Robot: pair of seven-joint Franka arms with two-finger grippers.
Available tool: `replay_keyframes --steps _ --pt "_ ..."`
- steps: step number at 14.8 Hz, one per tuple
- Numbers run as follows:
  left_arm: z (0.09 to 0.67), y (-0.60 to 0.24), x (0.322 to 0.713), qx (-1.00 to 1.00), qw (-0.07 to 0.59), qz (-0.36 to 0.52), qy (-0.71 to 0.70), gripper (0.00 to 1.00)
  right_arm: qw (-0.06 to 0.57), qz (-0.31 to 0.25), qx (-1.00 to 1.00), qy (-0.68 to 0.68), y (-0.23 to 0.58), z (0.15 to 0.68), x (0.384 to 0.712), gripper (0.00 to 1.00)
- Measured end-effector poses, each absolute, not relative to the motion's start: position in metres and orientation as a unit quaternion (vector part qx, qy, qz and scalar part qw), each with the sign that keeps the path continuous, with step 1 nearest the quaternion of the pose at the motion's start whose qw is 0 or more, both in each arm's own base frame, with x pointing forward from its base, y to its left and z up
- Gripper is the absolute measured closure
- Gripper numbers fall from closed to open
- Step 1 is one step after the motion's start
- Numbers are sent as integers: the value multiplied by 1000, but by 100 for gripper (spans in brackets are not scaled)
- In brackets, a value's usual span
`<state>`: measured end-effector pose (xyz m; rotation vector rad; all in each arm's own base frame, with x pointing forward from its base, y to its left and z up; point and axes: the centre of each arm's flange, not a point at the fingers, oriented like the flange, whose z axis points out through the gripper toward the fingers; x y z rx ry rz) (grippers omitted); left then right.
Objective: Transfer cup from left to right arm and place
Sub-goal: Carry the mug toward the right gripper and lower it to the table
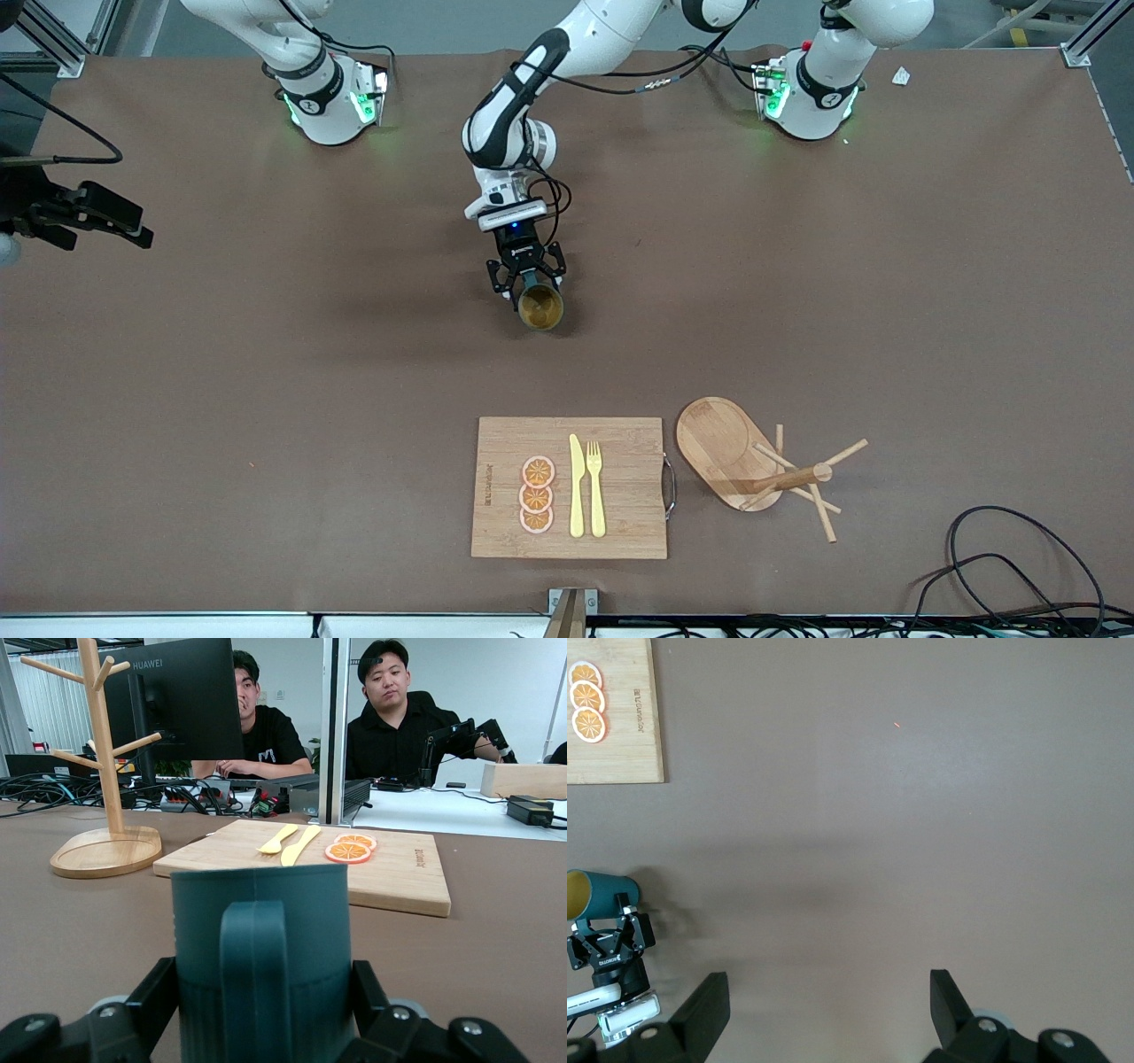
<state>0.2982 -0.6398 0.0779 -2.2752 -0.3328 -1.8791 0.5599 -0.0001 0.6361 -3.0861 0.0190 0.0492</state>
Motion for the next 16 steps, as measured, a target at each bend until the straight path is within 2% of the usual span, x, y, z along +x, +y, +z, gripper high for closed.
replay_keyframes --steps 1,2,5,8,12,16 --pt "77 -641 295 -766 85 -628 -110 3 28 18 -999 6 0 634 560 0" --pt "74 -644 287 -770 81 -623 -108 0 28 19 -999 5 1 633 561 0" --pt "79 -666 245 -789 62 -602 -106 0 28 22 -999 5 1 631 562 0" --pt "113 -687 201 -805 48 -576 -134 0 28 27 -999 6 0 630 561 0" --pt "187 -706 163 -831 44 -522 -186 0 28 35 -999 -1 8 624 561 0" --pt "306 -712 172 -867 37 -447 -215 0 27 49 -998 -10 20 605 562 0"
